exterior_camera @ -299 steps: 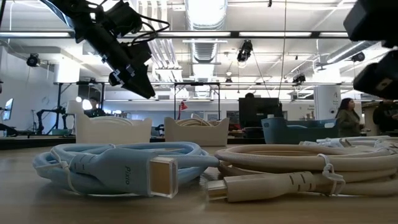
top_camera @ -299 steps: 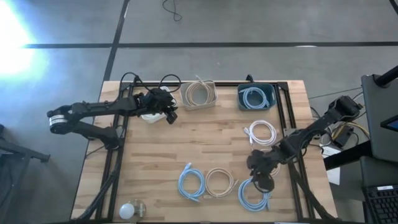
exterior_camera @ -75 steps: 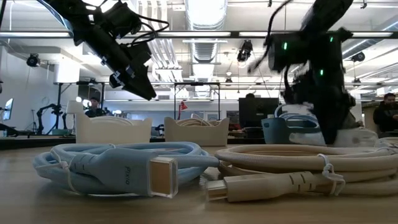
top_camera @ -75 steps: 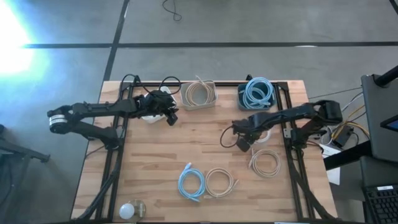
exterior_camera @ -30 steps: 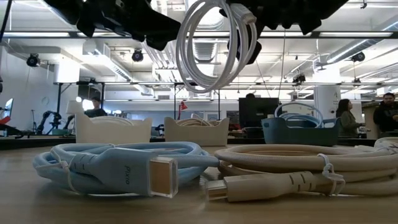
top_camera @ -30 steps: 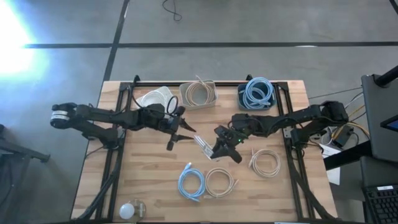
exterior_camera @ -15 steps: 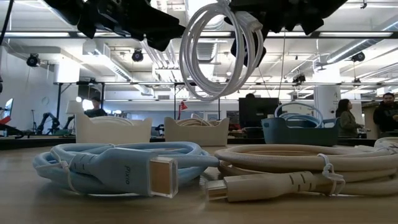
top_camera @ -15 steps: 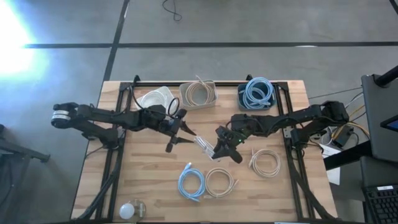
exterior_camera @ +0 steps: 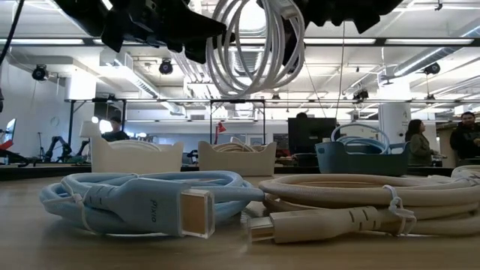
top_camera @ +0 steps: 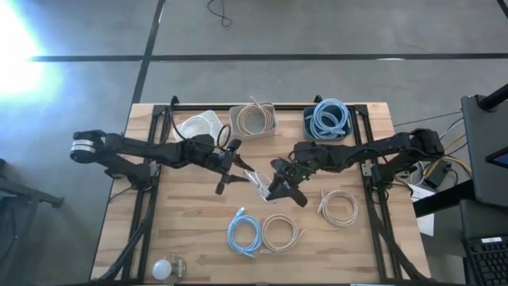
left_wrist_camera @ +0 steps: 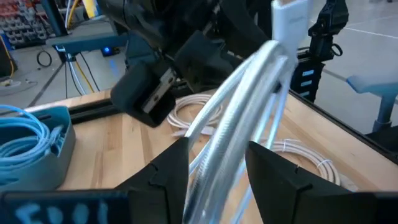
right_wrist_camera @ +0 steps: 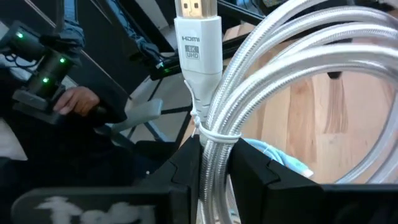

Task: Sort HDMI cables
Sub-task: Put the white HDMI cable into the white bin

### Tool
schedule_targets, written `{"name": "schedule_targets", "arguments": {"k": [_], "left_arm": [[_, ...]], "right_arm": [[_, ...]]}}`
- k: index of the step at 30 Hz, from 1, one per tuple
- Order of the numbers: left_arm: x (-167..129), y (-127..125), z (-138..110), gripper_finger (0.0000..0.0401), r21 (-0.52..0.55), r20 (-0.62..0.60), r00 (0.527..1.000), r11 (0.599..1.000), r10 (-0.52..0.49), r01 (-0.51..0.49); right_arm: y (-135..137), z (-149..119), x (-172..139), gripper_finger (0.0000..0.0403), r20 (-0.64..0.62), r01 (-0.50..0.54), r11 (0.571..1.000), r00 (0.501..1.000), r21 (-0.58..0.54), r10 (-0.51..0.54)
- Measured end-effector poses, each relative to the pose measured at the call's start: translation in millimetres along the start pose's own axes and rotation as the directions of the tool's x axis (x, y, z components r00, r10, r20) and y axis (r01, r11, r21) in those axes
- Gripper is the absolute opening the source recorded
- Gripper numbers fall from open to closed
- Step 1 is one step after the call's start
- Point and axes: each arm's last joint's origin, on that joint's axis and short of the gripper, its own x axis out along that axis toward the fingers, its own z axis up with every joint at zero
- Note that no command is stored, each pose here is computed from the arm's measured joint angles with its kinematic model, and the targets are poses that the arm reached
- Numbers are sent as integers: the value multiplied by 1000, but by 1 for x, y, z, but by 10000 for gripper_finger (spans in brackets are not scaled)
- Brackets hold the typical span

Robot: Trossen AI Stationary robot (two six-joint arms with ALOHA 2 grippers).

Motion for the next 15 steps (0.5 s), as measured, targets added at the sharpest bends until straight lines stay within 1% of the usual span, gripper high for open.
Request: {"name": "schedule_targets", "arguments": {"k": [4,8,11,15], "left_arm": [[4,1,-3,154,3,6,1000,1000,2,-2],[6,1,-5,145,1,-1,1000,1000,1,-1],[7,2,-6,117,6,-7,1000,1000,12,-12],[7,2,-7,53,9,-19,999,999,44,-44]], "right_arm": [[0,2,1,63,-1,0,999,1000,-33,0],[-1,1,2,63,-4,2,1000,1000,-31,-2],[-1,0,2,63,-7,4,1000,1000,-31,-4],[-1,0,2,63,-9,10,1000,1000,-28,-10]]}}
